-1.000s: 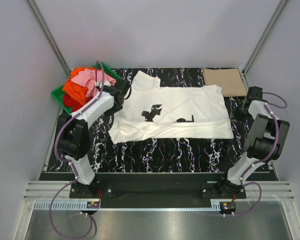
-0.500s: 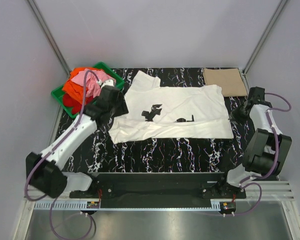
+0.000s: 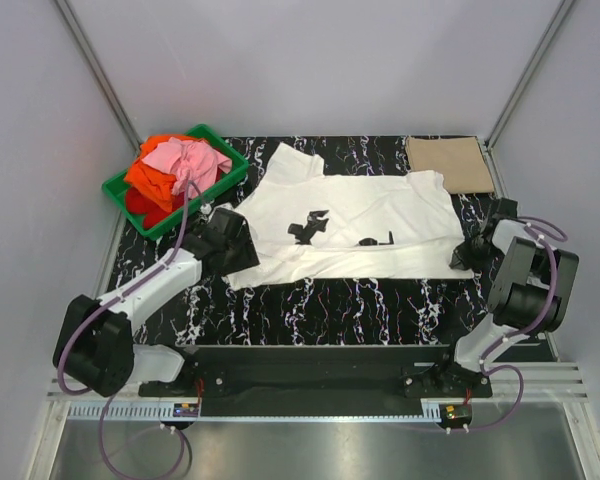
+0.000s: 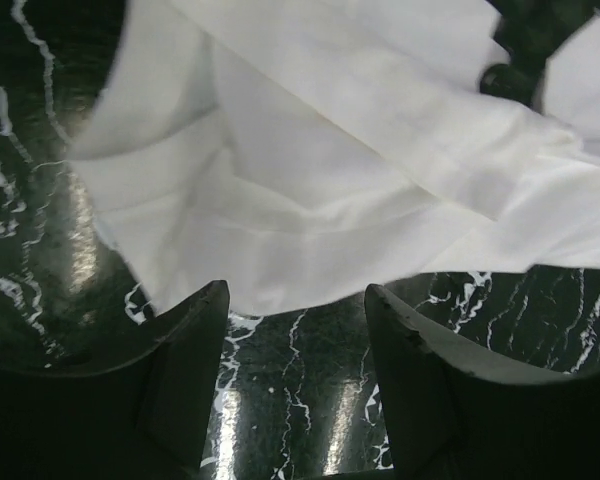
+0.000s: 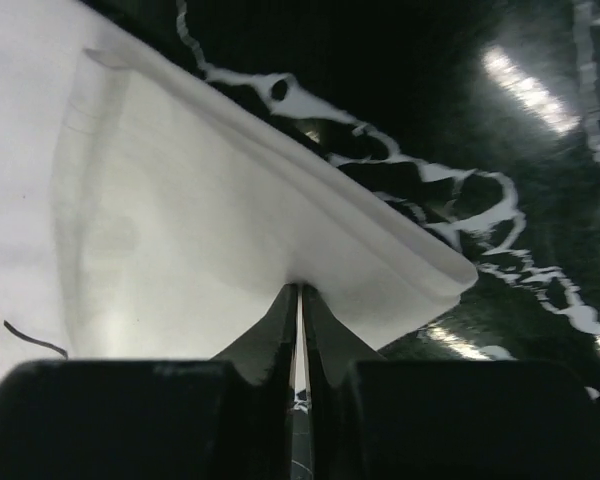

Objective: Fold and stack the t-shirts
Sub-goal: Fold the tshirt

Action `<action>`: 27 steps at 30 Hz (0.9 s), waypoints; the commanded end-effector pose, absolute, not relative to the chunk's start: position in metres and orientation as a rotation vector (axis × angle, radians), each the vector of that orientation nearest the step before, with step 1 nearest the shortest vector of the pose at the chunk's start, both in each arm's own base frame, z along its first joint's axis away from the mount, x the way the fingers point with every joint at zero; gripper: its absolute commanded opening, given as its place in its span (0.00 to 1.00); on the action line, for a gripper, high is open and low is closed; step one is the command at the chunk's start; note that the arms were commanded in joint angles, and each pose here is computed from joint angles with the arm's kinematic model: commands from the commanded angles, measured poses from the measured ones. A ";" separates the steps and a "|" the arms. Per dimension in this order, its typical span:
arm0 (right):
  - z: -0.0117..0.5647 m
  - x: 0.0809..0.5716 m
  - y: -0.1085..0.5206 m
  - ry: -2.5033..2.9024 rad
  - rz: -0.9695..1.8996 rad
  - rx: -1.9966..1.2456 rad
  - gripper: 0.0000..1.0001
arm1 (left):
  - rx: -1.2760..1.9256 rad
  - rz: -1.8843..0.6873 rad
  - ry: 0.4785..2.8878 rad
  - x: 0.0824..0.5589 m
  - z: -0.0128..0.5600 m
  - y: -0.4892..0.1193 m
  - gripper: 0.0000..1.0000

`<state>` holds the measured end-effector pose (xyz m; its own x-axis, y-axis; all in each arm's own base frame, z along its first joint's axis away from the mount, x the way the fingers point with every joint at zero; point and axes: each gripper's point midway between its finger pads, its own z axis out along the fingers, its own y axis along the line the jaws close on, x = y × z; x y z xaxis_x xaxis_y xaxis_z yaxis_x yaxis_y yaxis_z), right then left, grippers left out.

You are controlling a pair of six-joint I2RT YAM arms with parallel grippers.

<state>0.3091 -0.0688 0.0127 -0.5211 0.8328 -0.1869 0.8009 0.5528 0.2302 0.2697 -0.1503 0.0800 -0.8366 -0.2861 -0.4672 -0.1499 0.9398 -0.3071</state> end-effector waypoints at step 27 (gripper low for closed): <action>0.109 0.303 -0.072 2.303 0.266 1.224 0.18 | -0.592 -0.267 2.572 0.278 0.032 -0.130 0.50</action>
